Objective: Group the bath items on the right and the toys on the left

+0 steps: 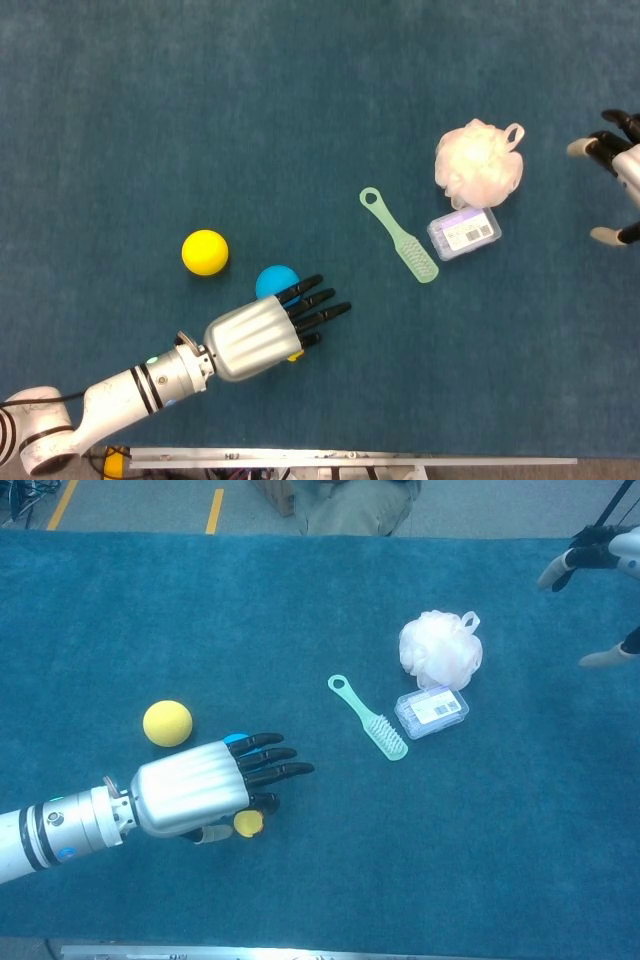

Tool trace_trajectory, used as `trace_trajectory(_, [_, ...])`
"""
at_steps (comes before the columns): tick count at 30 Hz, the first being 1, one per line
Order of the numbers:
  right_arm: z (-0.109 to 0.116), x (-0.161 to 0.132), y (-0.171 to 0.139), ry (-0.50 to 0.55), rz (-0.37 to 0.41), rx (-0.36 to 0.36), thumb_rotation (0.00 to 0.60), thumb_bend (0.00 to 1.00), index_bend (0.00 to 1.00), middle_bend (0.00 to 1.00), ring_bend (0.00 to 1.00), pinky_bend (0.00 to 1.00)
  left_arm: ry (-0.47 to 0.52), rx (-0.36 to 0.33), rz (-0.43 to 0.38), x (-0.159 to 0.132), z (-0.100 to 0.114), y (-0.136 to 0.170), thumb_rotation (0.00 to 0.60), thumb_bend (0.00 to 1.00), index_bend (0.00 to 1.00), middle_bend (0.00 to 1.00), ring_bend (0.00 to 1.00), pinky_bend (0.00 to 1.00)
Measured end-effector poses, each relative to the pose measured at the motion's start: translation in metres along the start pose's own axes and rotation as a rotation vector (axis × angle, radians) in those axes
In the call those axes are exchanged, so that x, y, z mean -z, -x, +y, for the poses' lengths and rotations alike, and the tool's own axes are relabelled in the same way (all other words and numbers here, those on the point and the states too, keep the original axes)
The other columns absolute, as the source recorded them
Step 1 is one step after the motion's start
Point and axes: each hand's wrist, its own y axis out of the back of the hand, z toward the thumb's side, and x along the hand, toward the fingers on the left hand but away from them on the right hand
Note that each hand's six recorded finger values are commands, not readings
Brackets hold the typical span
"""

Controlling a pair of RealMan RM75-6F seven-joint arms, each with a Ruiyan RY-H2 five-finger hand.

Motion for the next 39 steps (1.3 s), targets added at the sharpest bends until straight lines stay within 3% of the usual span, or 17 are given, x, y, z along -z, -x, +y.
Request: trace_trajectory(39, [0.002,0.001,-0.008,0.038,-0.005,-0.012,0.533,0.00,0.26,0.31,0.10,0.17,-0.001,-0.038,0.005,-0.004,-0.015,0.001,0.600,0.24,0.47,0.02,0.00,0.02])
